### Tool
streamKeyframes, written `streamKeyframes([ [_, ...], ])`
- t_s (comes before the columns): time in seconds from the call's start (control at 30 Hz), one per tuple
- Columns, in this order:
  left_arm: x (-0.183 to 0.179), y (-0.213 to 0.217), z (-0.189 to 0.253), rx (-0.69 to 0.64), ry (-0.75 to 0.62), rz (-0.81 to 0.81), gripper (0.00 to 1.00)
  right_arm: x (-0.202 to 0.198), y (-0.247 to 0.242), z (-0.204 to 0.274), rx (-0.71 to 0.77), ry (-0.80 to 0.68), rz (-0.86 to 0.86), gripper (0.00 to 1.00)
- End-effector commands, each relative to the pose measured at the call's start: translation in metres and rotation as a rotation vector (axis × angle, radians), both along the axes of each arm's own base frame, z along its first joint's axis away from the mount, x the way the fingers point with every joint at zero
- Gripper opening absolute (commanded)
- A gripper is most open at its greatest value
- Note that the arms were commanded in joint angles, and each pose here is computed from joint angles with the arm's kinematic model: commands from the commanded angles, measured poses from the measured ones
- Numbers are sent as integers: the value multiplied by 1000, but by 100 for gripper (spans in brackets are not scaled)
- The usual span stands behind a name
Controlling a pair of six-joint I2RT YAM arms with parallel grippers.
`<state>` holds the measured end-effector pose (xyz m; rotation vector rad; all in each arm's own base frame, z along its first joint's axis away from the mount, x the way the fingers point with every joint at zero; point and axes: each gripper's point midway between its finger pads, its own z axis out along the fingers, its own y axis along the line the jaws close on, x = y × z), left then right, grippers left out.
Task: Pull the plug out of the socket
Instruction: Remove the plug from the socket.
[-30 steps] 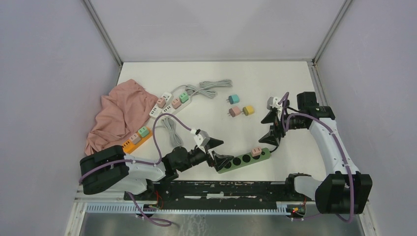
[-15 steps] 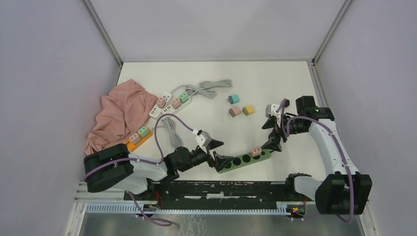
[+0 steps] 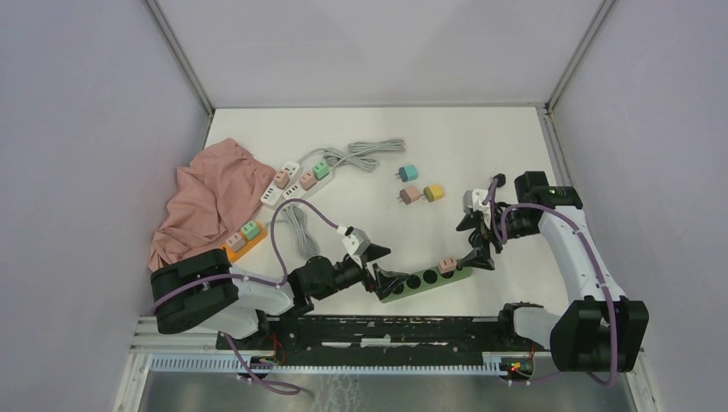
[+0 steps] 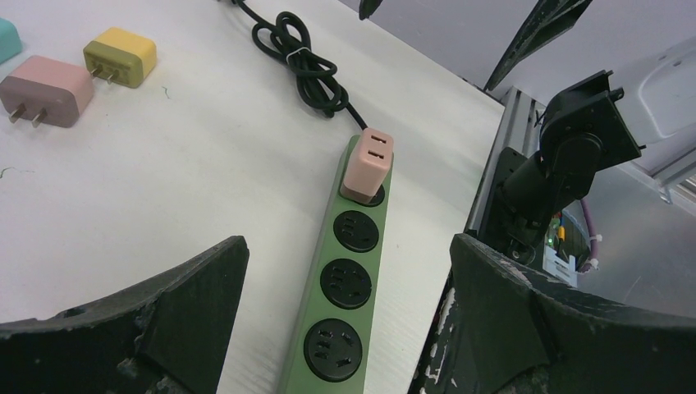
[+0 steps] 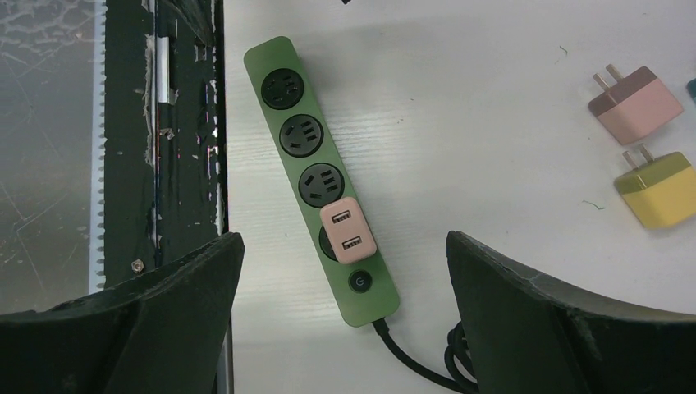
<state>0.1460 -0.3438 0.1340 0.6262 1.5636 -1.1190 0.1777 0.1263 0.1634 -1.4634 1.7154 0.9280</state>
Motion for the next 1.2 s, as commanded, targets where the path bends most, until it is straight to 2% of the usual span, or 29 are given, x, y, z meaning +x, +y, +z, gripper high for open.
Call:
streamKeyframes([
  [0.0, 5, -3, 21, -91, 5, 18, 99, -6, 4, 4, 38, -4, 32, 100],
  [1.17, 7, 0, 19, -85, 6, 17, 99, -20, 1, -6, 18, -13, 120, 99],
])
